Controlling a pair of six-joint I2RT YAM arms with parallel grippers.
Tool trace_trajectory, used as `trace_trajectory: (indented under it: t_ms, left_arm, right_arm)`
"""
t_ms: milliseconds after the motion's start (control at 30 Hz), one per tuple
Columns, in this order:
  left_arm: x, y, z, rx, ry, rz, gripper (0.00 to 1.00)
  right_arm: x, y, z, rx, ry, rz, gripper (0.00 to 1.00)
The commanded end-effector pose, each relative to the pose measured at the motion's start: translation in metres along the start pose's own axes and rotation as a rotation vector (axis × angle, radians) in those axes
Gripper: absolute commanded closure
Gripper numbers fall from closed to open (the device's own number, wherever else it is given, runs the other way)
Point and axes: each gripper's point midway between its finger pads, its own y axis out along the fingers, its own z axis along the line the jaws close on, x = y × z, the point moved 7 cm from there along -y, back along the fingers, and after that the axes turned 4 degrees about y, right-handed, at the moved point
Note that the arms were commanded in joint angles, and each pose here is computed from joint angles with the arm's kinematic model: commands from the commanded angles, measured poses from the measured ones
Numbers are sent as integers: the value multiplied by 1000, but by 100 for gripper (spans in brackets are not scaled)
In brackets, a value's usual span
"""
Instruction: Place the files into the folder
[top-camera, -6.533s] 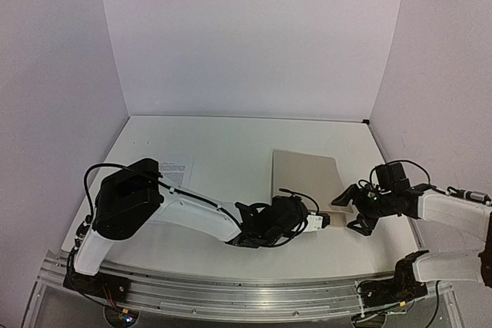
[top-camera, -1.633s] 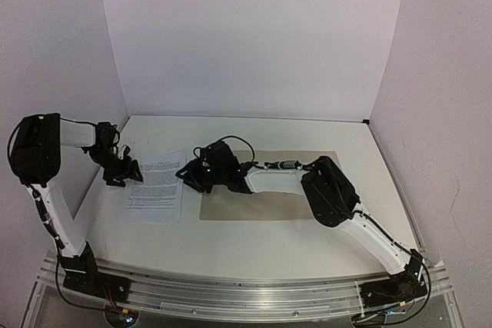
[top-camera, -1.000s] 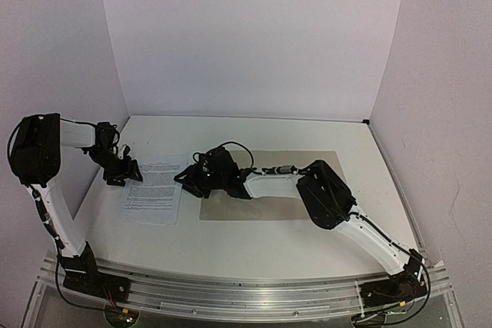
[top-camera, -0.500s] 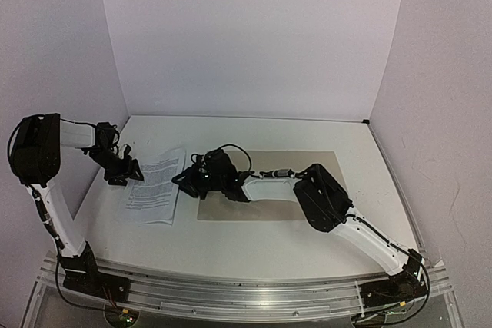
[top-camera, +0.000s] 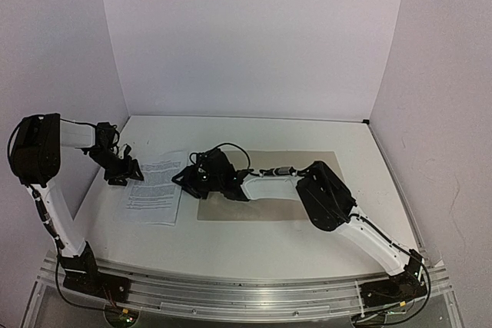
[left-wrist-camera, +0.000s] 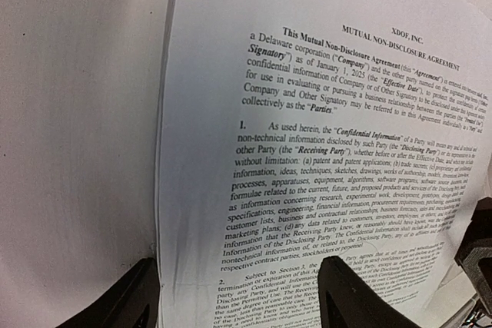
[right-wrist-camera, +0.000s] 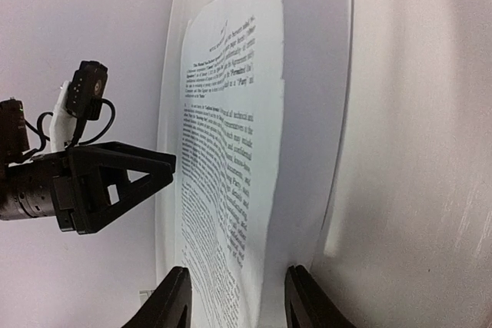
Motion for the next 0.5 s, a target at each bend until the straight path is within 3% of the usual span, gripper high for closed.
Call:
trace_trajectory:
  t_ms: [0,467]
  left_arm:
    - [-14,7,2,-1,-18,52,29]
    - [-16,7,3,1,-17,53,28]
  right_arm:
    - [6,-15,46,26,-74,-46,56]
    - [8,-29,85,44,-165,-106,49]
